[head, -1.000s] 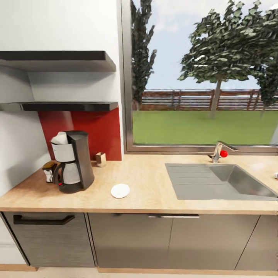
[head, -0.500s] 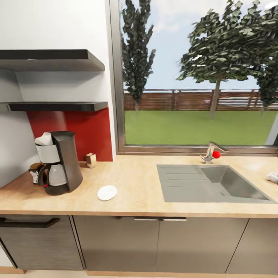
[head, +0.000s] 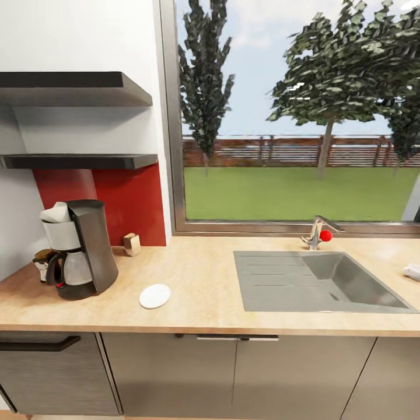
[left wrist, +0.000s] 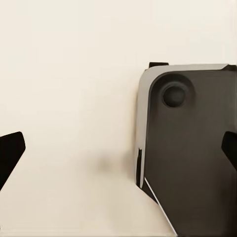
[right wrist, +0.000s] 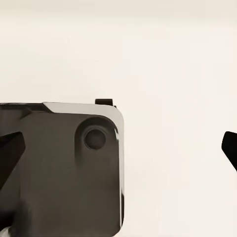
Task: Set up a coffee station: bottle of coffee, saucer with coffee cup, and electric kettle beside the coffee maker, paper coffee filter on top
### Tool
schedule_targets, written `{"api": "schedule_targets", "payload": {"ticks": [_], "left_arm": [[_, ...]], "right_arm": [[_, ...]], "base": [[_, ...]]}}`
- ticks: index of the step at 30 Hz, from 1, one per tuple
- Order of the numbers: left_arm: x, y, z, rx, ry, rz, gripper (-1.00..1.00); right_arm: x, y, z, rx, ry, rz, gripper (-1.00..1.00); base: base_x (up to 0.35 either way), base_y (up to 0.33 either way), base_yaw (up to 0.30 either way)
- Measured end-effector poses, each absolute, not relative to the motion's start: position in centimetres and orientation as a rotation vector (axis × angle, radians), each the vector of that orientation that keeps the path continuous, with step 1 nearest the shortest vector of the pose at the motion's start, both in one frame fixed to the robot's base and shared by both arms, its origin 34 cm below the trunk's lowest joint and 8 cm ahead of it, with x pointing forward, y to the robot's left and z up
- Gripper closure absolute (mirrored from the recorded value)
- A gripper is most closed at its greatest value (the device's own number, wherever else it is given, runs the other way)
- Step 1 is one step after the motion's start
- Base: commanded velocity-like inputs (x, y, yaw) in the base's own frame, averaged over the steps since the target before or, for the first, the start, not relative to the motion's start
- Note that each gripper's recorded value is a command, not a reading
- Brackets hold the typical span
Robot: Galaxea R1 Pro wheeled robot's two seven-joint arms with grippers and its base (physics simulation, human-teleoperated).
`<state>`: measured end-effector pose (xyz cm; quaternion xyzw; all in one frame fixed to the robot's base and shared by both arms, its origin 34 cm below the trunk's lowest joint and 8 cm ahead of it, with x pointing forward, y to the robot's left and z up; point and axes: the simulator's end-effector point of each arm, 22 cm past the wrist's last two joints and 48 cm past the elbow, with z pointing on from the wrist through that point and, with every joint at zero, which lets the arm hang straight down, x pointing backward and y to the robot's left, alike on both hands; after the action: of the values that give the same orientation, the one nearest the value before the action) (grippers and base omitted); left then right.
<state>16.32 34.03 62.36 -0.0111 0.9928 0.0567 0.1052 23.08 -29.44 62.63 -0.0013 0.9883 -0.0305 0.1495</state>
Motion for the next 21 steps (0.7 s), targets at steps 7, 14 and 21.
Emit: {"api": "schedule_targets", "payload": {"ticks": [7,14,21], "left_arm": [[16.0,34.2,62.3,-0.024,2.932,0.171,-1.0],[16.0,34.7,62.4,-0.018,2.931,0.18,-1.0],[16.5,35.4,62.6,-0.028,2.919,0.193,-1.0]], "right_arm": [[23.1,-29.1,62.6,-0.006,2.84,-0.081,-1.0],[23.0,-28.9,62.6,-0.014,2.843,-0.078,-1.0],[23.2,-29.1,62.6,-0.02,2.839,-0.083,-1.0]], "base": [[0.001,-0.001,0.083],[0.0,0.0,0.2],[0.0,0.0,0.029]]}}
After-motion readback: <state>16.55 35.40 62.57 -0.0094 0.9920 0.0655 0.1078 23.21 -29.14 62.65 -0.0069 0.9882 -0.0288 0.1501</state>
